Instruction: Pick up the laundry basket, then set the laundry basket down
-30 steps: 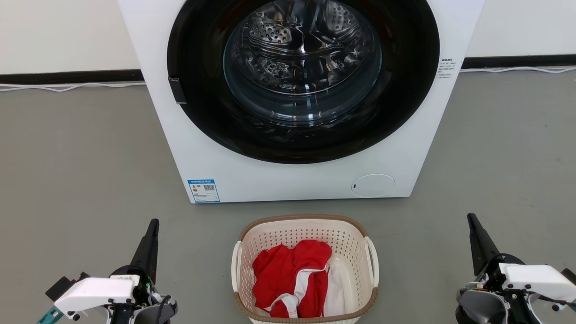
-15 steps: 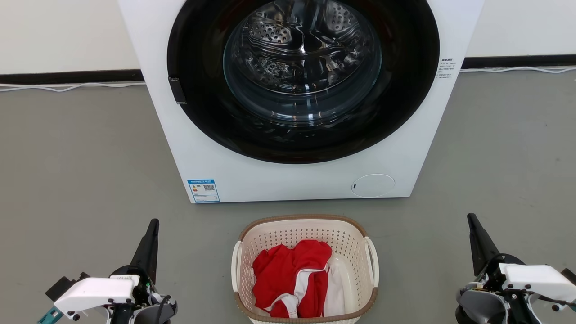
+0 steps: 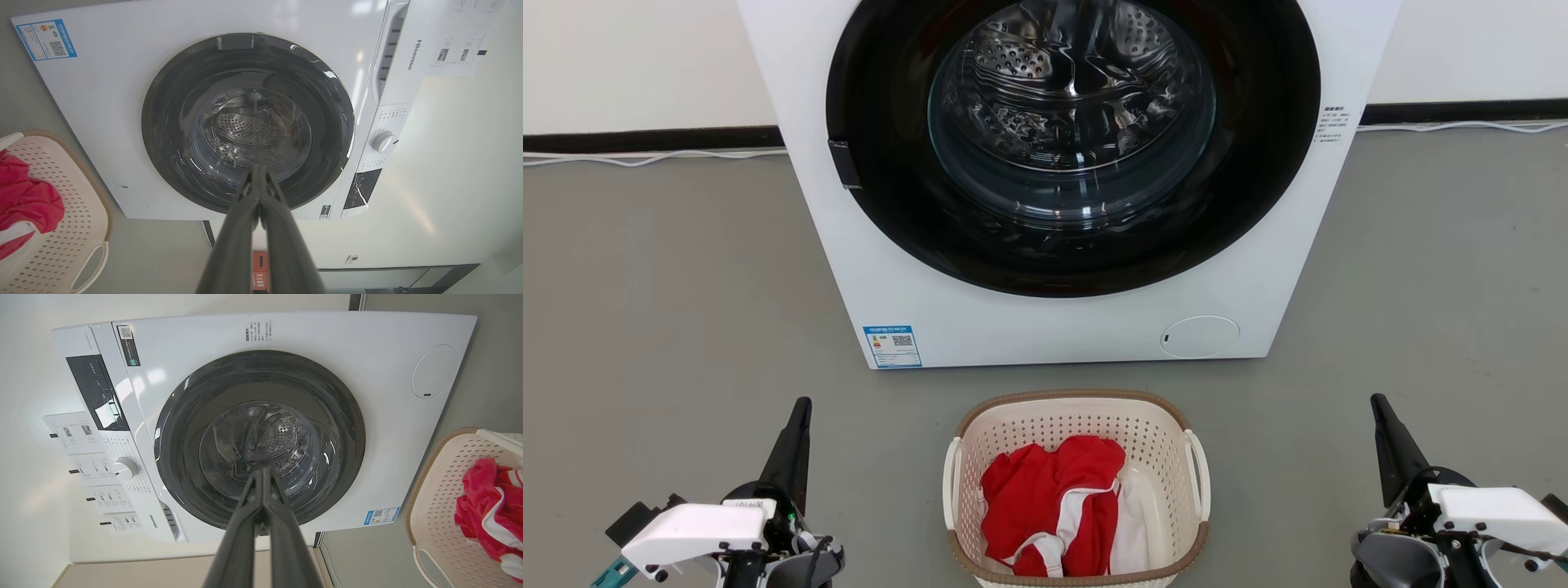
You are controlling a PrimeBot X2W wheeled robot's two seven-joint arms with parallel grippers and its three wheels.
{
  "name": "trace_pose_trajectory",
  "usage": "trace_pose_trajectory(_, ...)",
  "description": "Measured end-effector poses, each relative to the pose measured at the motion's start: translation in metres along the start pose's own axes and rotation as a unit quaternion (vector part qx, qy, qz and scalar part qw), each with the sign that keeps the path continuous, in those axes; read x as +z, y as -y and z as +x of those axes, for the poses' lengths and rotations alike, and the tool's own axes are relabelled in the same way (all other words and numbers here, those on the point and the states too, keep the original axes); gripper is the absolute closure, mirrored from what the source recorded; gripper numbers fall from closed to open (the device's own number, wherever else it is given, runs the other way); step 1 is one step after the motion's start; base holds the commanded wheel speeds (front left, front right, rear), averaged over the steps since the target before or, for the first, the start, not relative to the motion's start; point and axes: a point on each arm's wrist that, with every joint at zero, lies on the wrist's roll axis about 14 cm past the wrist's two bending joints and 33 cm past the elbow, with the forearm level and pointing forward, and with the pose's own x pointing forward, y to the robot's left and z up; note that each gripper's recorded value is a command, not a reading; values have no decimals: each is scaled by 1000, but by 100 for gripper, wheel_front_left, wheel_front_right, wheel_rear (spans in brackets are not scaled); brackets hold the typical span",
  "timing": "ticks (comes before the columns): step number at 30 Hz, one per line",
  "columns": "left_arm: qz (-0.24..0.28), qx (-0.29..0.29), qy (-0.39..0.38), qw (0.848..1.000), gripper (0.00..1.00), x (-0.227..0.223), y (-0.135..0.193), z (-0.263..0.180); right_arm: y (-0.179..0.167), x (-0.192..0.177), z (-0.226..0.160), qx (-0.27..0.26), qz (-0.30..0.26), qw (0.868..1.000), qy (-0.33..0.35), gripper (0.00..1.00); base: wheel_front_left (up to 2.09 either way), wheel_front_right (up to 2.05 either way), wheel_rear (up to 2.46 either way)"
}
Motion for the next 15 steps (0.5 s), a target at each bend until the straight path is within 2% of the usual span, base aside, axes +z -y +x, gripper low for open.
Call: trace_pose_trajectory(15, 0, 0, 0, 1000, 100, 0, 0, 0, 0, 0, 0, 0, 0, 1000, 0, 100, 0, 0, 0)
